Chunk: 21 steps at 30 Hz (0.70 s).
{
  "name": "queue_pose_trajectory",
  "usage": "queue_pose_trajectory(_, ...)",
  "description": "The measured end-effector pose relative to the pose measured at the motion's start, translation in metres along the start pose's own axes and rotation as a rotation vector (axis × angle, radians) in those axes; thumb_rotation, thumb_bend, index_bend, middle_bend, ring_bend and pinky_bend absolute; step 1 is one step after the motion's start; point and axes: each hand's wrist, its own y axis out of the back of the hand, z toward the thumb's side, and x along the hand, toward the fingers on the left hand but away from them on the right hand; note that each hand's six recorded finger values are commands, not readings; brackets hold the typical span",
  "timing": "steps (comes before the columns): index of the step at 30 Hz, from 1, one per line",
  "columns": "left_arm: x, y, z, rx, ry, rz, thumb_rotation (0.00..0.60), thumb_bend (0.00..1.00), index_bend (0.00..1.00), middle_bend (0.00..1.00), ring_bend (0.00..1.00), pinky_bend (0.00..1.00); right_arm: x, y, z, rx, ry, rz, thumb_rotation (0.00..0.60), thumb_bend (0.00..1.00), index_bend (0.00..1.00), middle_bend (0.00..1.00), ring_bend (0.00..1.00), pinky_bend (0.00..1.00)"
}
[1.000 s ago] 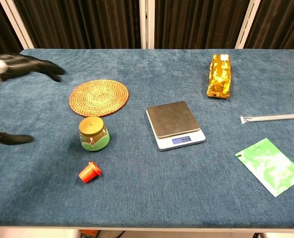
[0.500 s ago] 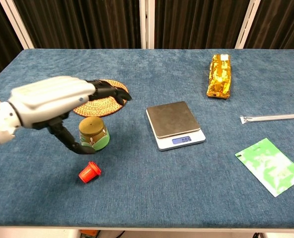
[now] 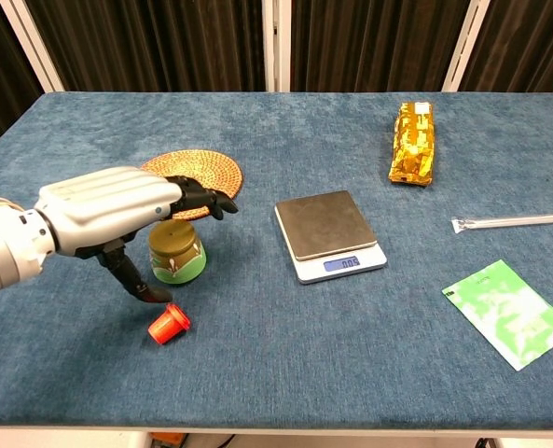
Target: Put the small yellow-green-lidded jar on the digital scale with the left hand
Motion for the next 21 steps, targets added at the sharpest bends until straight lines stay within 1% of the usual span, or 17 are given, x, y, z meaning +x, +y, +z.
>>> queue_pose_trajectory(3,-0.001,-0.001,-0.002,0.012,0.01,0.001,0.6,0.14,0.23,0.3,0.23,0.51,0.0,0.0,0.001,0.001,0.005,0.0,0.6,0.3,0.0,0.0,0.0,0.0)
queue_pose_trajectory(8,0.001,-0.003,-0.002,0.03,0.015,0.005,0.6,0.17,0.32,0.39,0.31,0.57,0.0,0.001,0.002,0.001,0.005,-0.003,0.6,0.3,0.0,0.0,0.0,0.0)
queue_pose_trajectory(11,0.002,-0.001,-0.001,0.027,0.018,0.027,0.6,0.18,0.4,0.45,0.38,0.62,0.0,0.001,0.001,0.001,0.002,-0.004,0.6,0.3,0.0,0.0,0.0,0.0)
queue_pose_trajectory(13,0.003,0.001,0.0,0.024,0.02,0.049,0.6,0.19,0.44,0.47,0.41,0.65,0.0,0.0,0.001,0.001,0.0,-0.003,0.6,0.3,0.0,0.0,0.0,0.0)
queue_pose_trajectory(17,0.007,0.007,0.002,0.003,0.016,0.08,0.6,0.2,0.45,0.48,0.44,0.67,0.0,-0.001,-0.001,0.001,-0.002,-0.001,0.6,0.3,0.0,0.0,0.0,0.0)
queue_pose_trajectory(21,0.013,0.02,0.009,-0.013,-0.006,0.114,0.6,0.2,0.46,0.48,0.45,0.68,-0.001,-0.001,-0.001,0.001,-0.004,0.001,0.6,0.3,0.0,0.0,0.0,0.0)
